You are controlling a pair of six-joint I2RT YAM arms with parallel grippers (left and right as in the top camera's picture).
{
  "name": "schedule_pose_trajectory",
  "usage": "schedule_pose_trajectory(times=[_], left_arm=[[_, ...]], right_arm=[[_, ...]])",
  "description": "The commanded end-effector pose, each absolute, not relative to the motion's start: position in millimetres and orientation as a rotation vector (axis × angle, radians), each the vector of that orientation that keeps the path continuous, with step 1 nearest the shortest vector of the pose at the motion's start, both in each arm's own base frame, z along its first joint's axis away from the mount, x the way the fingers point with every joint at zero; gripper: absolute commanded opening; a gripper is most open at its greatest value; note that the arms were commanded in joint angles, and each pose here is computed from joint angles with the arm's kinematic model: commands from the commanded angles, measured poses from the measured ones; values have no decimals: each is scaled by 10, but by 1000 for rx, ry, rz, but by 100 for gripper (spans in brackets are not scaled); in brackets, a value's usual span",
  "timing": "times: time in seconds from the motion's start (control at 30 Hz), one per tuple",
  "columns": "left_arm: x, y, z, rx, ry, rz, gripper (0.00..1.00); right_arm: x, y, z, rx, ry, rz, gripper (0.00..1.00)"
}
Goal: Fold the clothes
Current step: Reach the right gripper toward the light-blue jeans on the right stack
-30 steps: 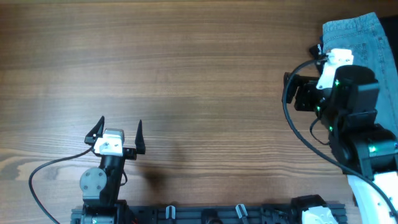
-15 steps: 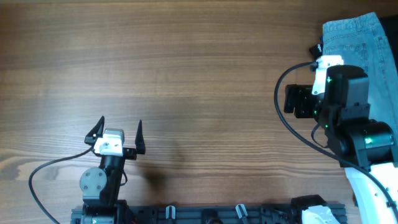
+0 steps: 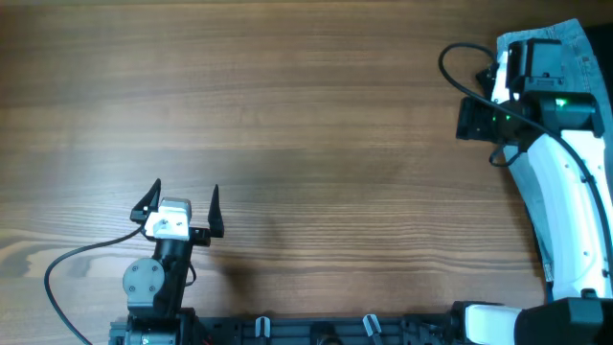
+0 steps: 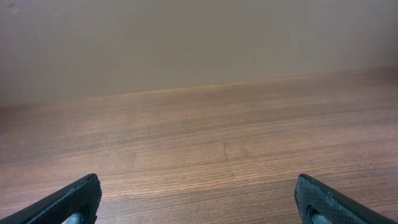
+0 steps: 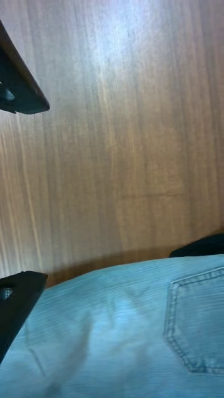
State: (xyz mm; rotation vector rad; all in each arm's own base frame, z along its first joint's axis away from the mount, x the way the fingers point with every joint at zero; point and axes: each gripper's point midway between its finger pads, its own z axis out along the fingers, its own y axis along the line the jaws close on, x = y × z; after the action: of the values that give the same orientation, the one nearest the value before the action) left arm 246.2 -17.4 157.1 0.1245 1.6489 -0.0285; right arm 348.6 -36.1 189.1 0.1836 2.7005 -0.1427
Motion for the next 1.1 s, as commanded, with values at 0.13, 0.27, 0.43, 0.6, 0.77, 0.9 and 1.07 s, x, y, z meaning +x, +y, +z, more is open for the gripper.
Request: schedule_pose_trajectory(times=[0.13, 0.27, 0.43, 0.6, 0.77, 0.9, 1.07], left_arm=[[2462, -186, 1542, 147, 1651, -23, 100], [2462, -186, 1542, 147, 1651, -23, 100], [2462, -186, 1542, 147, 1651, -23, 100], [2462, -186, 1542, 147, 1651, -23, 100], [2462, -186, 1542, 147, 1651, -23, 100], [2462, -186, 1542, 147, 1651, -23, 100], [2462, -186, 1542, 147, 1651, -23, 100]], right_arm=[[3551, -333, 1841, 166, 2713, -120, 81], [3593, -337, 1697, 143, 2753, -127, 82], [3715, -395, 1603, 144, 2746, -144, 82], [3815, -549, 1556, 122, 2730, -173, 82], [4032, -805, 1480, 168, 2673, -199, 79], [4300, -885, 1425, 108, 2606, -236, 77], [4437, -1119, 1394, 162, 2556, -323, 78]])
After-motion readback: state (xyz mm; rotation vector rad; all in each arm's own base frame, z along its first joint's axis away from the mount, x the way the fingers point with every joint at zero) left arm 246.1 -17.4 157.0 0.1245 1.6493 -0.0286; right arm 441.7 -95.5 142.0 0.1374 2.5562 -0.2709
